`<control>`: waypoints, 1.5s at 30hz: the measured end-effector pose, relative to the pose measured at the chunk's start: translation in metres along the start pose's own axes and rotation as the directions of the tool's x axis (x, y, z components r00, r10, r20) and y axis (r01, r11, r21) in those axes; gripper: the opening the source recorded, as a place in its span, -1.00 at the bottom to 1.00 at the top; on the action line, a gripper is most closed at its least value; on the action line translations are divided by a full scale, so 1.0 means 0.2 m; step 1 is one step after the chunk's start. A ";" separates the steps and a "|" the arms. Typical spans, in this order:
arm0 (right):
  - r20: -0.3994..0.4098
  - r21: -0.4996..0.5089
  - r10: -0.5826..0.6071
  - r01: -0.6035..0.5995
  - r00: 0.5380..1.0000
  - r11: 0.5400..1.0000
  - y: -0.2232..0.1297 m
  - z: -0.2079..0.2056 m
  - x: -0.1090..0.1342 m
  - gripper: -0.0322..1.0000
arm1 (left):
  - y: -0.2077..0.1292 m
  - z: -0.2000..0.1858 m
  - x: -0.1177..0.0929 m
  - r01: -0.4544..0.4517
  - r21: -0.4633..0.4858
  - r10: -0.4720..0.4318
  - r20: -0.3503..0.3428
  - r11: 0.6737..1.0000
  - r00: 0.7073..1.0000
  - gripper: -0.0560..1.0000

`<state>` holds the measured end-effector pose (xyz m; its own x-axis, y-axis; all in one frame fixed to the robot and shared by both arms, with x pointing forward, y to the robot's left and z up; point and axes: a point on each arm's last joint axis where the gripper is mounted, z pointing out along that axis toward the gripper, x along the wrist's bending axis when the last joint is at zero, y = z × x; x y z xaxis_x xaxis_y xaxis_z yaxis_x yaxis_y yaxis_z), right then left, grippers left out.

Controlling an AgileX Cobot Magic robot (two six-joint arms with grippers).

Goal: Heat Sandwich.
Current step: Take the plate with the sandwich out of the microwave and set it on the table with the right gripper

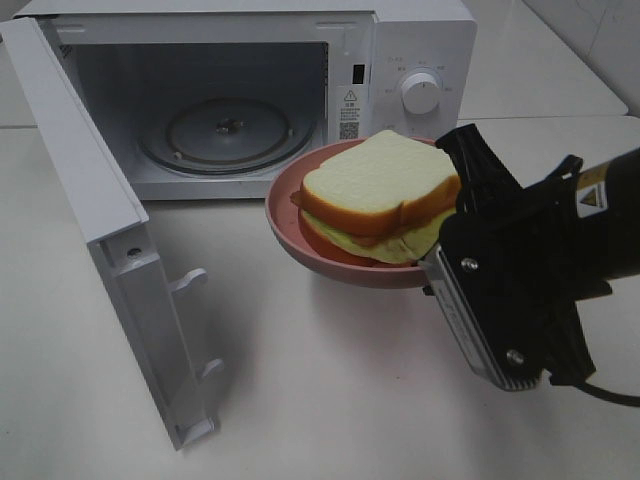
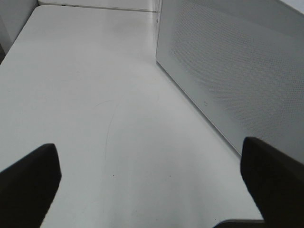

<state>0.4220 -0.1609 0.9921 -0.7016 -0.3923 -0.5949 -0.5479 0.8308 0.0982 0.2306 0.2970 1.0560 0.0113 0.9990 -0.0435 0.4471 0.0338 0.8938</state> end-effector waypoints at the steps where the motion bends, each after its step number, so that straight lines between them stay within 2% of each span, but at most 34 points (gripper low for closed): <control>1: 0.000 0.000 0.000 0.000 1.000 1.000 0.00 0.00 0.00 -0.62 | 0.00 0.00 0.00 0.000 0.000 0.000 0.000 1.000 1.000 0.93; 5: 0.021 0.035 0.002 -0.003 1.000 0.999 -0.02 -0.07 0.11 -0.62 | 0.00 0.00 0.00 0.000 0.000 0.000 0.000 1.000 1.000 0.93; 15: 0.115 0.102 0.054 -0.066 0.992 0.993 -0.06 -0.23 0.22 -0.62 | 0.00 0.00 0.00 0.000 0.000 0.000 0.000 1.000 1.000 0.93; 23: 0.132 0.148 0.117 -0.136 0.984 0.980 -0.09 -0.33 0.33 -0.62 | 0.00 0.00 0.00 0.000 0.000 0.000 0.000 1.000 1.000 0.93; 30: 0.134 0.195 0.175 -0.199 0.975 0.960 -0.12 -0.36 0.36 -0.62 | 0.00 0.00 0.00 0.000 0.000 0.000 0.000 1.000 1.000 0.93; 35: 0.157 0.247 0.238 -0.272 0.958 0.930 -0.14 -0.37 0.37 -0.62 | 0.00 0.00 0.00 0.000 0.000 0.000 0.000 1.000 1.000 0.93; 39: 0.214 0.276 0.306 -0.358 0.928 0.892 -0.17 -0.38 0.36 -0.62 | 0.00 0.00 0.00 0.000 0.000 0.000 0.000 1.000 1.000 0.93; 40: 0.239 0.297 0.339 -0.401 0.910 0.866 -0.18 -0.38 0.36 -0.62 | 0.00 0.00 0.00 0.000 0.000 0.000 0.000 1.000 1.000 0.93; 43: 0.257 0.320 0.367 -0.437 0.894 0.840 -0.20 -0.39 0.36 -0.62 | 0.00 0.00 0.00 0.000 0.000 0.000 0.000 1.000 1.000 0.93; 45: 0.287 0.351 0.411 -0.495 0.865 0.795 -0.22 -0.40 0.37 -0.62 | 0.00 0.00 0.00 0.000 0.000 0.000 0.000 1.000 1.000 0.93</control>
<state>0.3582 -0.2579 1.0073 -0.7015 0.1157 -0.7032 0.0711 0.9932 0.0925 0.2306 0.2970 1.0560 0.0113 0.9990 -0.0435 0.4471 0.0338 0.8938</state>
